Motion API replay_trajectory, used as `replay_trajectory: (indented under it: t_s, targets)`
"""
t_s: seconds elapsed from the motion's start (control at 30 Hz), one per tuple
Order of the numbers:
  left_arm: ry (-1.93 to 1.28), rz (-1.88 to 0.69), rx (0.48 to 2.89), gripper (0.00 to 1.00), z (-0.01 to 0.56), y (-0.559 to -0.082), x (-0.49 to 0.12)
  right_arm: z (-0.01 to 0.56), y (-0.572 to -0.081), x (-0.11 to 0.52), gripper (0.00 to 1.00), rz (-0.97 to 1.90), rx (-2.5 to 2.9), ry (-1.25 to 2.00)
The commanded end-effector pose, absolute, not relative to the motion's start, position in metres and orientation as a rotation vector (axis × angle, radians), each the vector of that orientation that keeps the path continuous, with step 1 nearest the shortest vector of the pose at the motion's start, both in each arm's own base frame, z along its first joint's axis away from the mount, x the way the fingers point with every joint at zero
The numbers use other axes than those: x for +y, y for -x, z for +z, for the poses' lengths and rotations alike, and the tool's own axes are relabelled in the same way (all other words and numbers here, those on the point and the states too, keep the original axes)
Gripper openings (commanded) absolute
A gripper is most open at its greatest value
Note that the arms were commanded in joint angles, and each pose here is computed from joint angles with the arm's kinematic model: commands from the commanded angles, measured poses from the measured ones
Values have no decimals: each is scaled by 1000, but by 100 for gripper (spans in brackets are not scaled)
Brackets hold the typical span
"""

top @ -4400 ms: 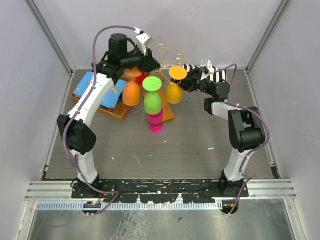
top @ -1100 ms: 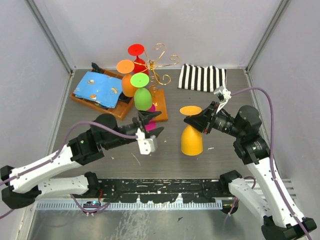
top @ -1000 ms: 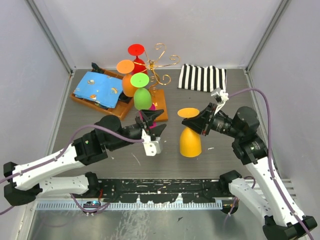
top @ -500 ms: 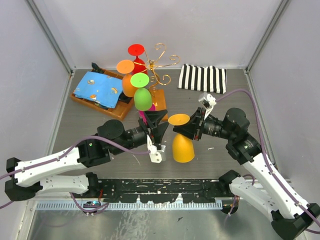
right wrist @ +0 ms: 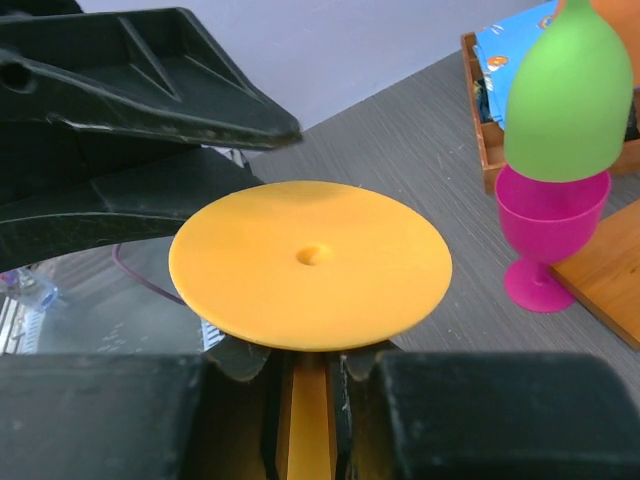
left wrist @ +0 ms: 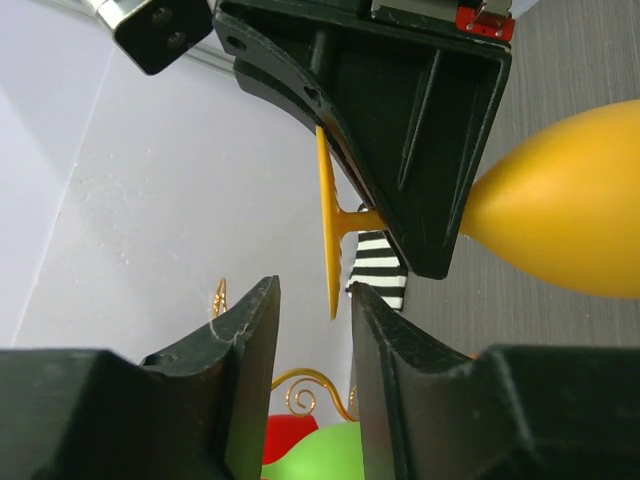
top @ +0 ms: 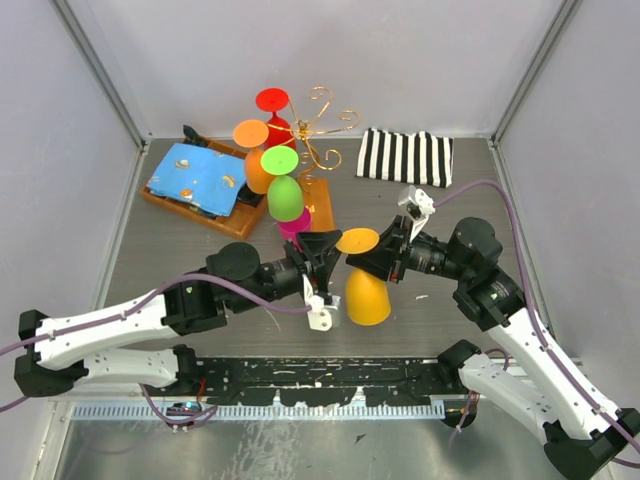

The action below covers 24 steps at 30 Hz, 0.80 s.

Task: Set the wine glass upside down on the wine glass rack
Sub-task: Adjust the wine glass.

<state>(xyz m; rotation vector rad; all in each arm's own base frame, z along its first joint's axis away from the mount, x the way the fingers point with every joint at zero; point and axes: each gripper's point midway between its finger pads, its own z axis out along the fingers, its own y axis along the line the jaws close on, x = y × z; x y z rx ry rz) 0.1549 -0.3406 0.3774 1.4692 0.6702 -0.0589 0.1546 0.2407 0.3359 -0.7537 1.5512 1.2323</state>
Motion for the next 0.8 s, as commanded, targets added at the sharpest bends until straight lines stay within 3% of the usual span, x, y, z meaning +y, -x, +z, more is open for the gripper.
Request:
replay_trajectory:
  t_s: [0.0, 0.13, 0.27, 0.37, 0.57, 0.77]
  targets:
    - [-1433, -32, 676, 40, 396, -158, -344, 372, -135, 244, 0, 1273, 1375, 867]
    - [-1430, -23, 668, 31, 400, -157, -347, 371, -132, 244, 1, 1285, 1369, 888]
    - [-1406, -15, 669, 13, 407, -156, -346, 368, -132, 243, 1, 1278, 1373, 881]
    - [-1384, -5, 677, 0, 411, -156, -346, 368, -138, 240, 11, 1254, 1383, 826]
    - [-1340, 18, 705, 0, 418, -157, -345, 378, -144, 237, 31, 1260, 1315, 718]
    - [-1314, 51, 737, 0, 420, -163, -347, 384, -147, 234, 37, 1243, 1261, 686]
